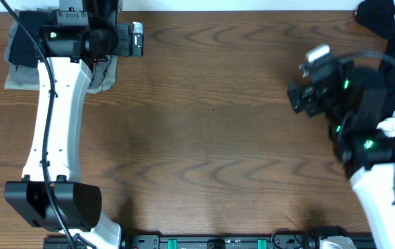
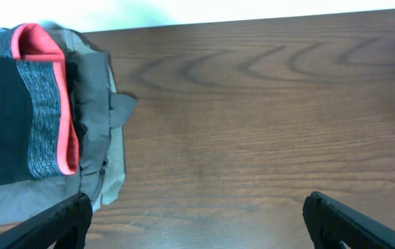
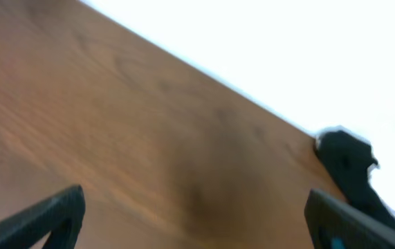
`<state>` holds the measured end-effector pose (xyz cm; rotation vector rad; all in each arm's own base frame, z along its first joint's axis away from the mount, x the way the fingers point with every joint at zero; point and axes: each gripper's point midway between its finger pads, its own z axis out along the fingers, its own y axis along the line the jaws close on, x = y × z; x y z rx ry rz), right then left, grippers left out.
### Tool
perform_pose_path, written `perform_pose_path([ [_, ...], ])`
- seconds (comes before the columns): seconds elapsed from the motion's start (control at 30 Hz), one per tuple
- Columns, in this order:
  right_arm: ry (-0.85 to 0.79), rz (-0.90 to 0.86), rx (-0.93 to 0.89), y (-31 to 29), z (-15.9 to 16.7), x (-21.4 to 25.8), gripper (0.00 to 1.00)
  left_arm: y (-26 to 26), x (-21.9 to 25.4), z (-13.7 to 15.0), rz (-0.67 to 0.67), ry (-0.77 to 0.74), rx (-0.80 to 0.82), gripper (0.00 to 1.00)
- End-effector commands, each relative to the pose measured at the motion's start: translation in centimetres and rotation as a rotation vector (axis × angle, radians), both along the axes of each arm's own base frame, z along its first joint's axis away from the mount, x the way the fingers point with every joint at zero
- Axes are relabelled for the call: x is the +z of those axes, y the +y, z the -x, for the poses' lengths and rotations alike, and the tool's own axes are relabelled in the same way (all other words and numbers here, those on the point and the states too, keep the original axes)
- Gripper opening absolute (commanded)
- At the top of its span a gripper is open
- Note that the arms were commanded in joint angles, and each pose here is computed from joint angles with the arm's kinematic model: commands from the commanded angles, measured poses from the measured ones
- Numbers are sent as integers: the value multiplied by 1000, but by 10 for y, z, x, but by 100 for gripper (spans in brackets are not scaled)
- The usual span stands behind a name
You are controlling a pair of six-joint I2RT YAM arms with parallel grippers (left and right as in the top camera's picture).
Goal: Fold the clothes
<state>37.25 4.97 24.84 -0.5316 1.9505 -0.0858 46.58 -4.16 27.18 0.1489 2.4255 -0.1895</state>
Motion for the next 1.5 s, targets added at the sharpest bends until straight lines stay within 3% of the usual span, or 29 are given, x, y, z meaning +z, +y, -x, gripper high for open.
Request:
perform_pose_path([
  [0.0,-15,-129,-15,3,16,-30,99,-2,-2,-1,15,6,3,98],
  [0.3,-162,-185,0,3,58,-86,99,-2,-2,-1,15,6,2,98],
  [0.67,-154,-212,-11,1,91,-123,99,-2,-2,-1,15,6,2,98],
  [1.47,-184,-190,-68,-12,115,-127,99,-2,-2,-1,15,7,3,98],
])
